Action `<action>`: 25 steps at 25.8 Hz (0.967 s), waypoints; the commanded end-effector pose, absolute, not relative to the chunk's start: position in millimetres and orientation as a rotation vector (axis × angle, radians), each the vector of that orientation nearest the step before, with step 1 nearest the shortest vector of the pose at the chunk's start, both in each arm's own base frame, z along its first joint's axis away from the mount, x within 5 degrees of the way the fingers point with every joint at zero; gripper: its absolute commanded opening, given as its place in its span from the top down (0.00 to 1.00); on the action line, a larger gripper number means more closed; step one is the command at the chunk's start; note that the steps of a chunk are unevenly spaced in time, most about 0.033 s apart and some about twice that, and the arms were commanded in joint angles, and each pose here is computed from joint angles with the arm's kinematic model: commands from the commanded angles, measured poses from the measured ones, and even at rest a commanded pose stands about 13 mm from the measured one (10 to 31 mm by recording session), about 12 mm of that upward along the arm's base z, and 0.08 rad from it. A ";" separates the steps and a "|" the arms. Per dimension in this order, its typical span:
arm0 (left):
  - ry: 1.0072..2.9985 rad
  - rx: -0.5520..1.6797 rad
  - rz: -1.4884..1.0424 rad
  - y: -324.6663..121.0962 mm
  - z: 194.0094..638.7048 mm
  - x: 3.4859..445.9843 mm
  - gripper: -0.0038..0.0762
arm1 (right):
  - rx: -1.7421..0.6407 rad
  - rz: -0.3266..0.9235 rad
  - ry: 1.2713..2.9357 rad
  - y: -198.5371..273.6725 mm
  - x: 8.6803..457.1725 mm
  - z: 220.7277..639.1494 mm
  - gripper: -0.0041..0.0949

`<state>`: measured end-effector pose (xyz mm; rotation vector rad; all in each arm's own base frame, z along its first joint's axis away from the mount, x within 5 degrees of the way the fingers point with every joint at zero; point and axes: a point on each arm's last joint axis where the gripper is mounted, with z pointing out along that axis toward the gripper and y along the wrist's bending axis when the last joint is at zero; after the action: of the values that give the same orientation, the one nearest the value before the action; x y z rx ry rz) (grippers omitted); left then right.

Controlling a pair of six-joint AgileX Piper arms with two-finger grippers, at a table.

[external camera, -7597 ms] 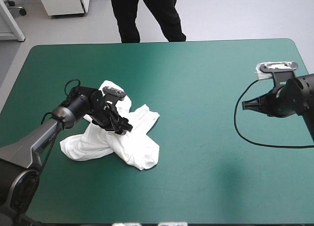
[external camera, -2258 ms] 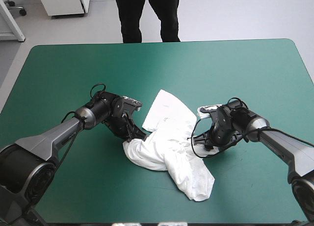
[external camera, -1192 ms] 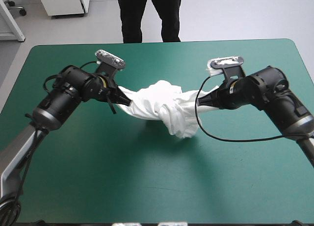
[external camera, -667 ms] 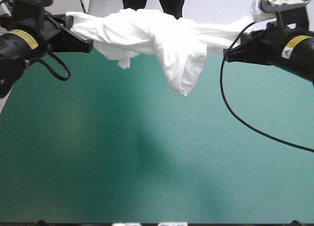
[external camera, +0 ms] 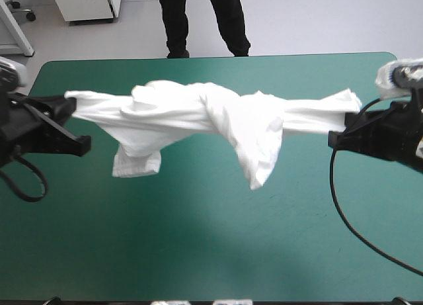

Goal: Fold the cloth

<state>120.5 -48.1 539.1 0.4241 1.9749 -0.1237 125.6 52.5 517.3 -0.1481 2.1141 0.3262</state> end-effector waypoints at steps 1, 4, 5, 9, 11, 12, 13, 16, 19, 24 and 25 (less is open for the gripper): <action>2.120 0.392 -0.033 -46.8 502.6 131.3 0.96 | -0.067 0.214 2.201 42.1 124.5 480.2 0.98; 2.257 0.402 0.001 -56.1 440.0 148.8 0.96 | -0.057 0.170 2.339 46.9 133.7 420.1 0.98; 2.286 0.400 -0.001 -58.9 425.1 153.1 0.96 | -0.058 0.161 2.367 48.9 137.4 405.9 0.98; 2.351 0.406 -0.025 -76.6 349.1 180.2 0.96 | -0.078 0.175 2.378 65.1 166.4 355.8 0.98; 2.360 0.435 -0.026 -84.1 331.1 191.7 0.96 | -0.077 0.168 2.387 71.2 179.1 346.4 0.98; 2.367 0.447 -0.027 -88.9 324.4 199.6 0.96 | -0.078 0.155 2.397 73.7 185.4 342.0 0.98; 2.380 0.458 -0.025 -93.5 317.5 207.2 0.96 | -0.087 0.132 2.415 77.7 195.1 335.7 0.98; 2.388 0.503 -0.009 -105.9 297.3 229.5 0.96 | -0.099 0.092 2.459 87.5 217.3 316.9 0.98; 2.431 0.545 0.021 -115.1 275.9 247.0 0.96 | -0.124 0.064 2.503 97.0 236.3 297.0 0.98; 2.474 0.574 0.041 -126.2 257.0 267.1 0.96 | -0.061 0.033 2.529 104.7 257.4 272.5 0.98; 2.468 0.576 0.036 -127.9 255.7 269.8 0.96 | -0.048 0.029 2.525 105.5 260.3 269.7 0.98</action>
<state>259.2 -123.5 239.6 0.5894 2.5653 0.0576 249.0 106.0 258.8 -0.0722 2.6252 0.0286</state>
